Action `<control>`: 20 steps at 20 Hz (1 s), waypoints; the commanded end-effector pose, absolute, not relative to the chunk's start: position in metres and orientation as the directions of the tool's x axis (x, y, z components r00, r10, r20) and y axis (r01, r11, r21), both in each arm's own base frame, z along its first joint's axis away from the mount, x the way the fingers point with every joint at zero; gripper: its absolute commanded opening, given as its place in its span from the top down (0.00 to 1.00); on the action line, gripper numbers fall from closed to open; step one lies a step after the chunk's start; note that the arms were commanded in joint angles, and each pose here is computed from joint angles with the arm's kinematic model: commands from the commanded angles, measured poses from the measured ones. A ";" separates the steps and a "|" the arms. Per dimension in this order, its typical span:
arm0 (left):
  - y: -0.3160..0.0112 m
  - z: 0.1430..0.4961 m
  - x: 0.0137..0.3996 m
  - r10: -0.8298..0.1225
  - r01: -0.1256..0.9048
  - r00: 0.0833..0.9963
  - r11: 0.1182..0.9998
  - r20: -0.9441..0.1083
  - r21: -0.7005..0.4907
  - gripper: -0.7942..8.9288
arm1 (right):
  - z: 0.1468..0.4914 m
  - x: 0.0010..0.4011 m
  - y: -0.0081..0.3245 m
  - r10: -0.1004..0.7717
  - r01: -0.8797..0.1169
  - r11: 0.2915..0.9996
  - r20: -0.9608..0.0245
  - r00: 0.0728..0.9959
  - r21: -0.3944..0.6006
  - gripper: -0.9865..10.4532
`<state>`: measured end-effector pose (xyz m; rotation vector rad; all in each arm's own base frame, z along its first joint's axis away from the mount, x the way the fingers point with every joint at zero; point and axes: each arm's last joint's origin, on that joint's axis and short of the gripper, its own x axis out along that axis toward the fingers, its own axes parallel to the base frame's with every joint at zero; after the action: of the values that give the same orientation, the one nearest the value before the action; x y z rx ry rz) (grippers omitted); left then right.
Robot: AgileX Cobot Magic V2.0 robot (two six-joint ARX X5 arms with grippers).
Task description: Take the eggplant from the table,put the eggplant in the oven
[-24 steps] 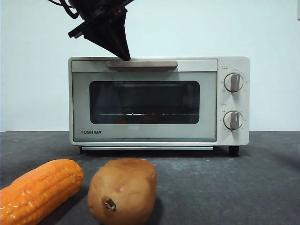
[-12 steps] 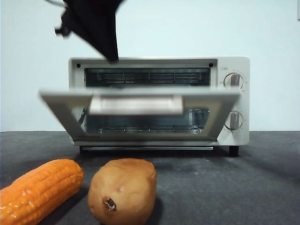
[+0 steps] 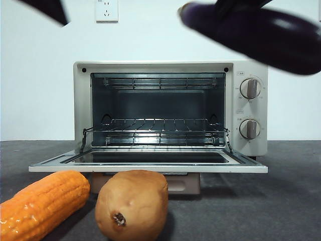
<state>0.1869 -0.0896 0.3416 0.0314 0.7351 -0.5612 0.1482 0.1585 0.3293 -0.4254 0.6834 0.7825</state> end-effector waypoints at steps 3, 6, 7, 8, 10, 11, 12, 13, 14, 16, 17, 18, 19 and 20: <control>-0.062 0.293 0.187 -0.413 0.348 0.645 0.908 -0.643 -0.234 0.91 | 0.325 0.167 0.197 0.418 -0.782 0.558 -0.720 0.554 -0.278 0.80; -0.047 0.267 0.190 -0.425 0.307 0.623 0.905 -0.657 -0.295 0.91 | 0.321 0.181 0.226 0.344 -0.776 0.489 -0.729 0.592 -0.399 0.80; -0.042 0.260 0.191 -0.427 0.294 0.621 0.904 -0.657 -0.309 0.91 | 0.318 0.187 0.235 0.331 -0.780 0.464 -0.734 0.593 -0.421 0.80; -0.038 0.255 0.191 -0.423 0.272 0.621 0.906 -0.659 -0.325 0.91 | 0.314 0.194 0.245 0.316 -0.782 0.435 -0.737 0.597 -0.446 0.80; -0.029 0.249 0.191 -0.416 0.238 0.619 0.908 -0.666 -0.346 0.91 | 0.301 0.206 0.264 0.290 -0.772 0.373 -0.726 0.624 -0.514 0.80; -0.025 0.248 0.191 -0.416 0.227 0.622 0.907 -0.664 -0.356 0.91 | 0.293 0.212 0.272 0.273 -0.754 0.337 -0.708 0.652 -0.564 0.80; -0.023 0.248 0.192 -0.423 0.225 0.623 0.903 -0.658 -0.367 0.91 | 0.286 0.218 0.279 0.259 -0.734 0.308 -0.689 0.677 -0.605 0.80; -0.021 0.249 0.192 -0.434 0.228 0.624 0.897 -0.650 -0.380 0.91 | 0.279 0.223 0.286 0.244 -0.709 0.284 -0.666 0.705 -0.646 0.80; -0.019 0.249 0.192 -0.439 0.229 0.627 0.893 -0.644 -0.387 0.91 | 0.272 0.229 0.292 0.243 -0.692 0.262 -0.648 0.722 -0.672 0.80; -0.017 0.249 0.193 -0.437 0.223 0.632 0.894 -0.640 -0.389 0.91 | 0.260 0.239 0.303 0.227 -0.646 0.237 -0.605 0.763 -0.726 0.80; -0.017 0.250 0.193 -0.445 0.229 0.632 0.890 -0.635 -0.395 0.91 | 0.255 0.243 0.308 0.220 -0.620 0.237 -0.581 0.784 -0.748 0.80; -0.017 0.250 0.193 -0.451 0.235 0.631 0.886 -0.631 -0.399 0.91 | 0.250 0.248 0.311 0.220 -0.605 0.234 -0.564 0.796 -0.761 0.80; -0.017 0.250 0.193 -0.454 0.238 0.632 0.885 -0.628 -0.400 0.91 | 0.246 0.252 0.313 0.225 -0.599 0.231 -0.557 0.800 -0.767 0.80; -0.017 0.250 0.193 -0.454 0.238 0.632 0.885 -0.628 -0.400 0.91 | 0.241 0.255 0.316 0.227 -0.593 0.220 -0.551 0.803 -0.775 0.80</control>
<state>0.1911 -0.0175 0.2481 -0.2903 0.8058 -0.3977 0.2540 0.3098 0.2396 -1.2002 0.3785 0.5800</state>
